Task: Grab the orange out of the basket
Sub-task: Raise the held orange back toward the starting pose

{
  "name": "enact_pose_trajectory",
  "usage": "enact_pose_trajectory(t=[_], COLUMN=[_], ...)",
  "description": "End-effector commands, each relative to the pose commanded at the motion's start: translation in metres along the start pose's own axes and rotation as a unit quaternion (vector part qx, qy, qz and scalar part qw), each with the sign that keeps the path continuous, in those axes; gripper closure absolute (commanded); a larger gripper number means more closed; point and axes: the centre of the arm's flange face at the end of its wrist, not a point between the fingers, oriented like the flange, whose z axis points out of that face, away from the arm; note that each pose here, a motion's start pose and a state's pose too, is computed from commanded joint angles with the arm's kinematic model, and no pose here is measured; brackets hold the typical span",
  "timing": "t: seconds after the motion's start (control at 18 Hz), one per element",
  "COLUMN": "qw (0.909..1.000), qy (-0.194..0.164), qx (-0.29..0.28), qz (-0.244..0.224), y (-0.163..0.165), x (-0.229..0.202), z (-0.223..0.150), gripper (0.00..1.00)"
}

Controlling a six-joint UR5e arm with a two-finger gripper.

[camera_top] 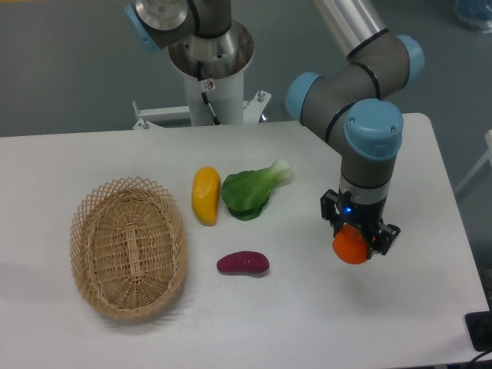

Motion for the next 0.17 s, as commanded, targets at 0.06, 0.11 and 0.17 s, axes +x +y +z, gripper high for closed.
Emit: enact_pose_trajectory(t=[0.06,0.11,0.17], qw=[1.0,1.0,1.0], qy=[0.0,0.0,0.0], qx=[-0.002,-0.002,-0.002], qz=[-0.001,-0.002,-0.003], y=[0.0004,-0.0005,-0.0003], x=[0.0004,0.0008,0.0011], z=[0.0007,0.0006,0.0011], gripper=[0.57,0.57,0.57])
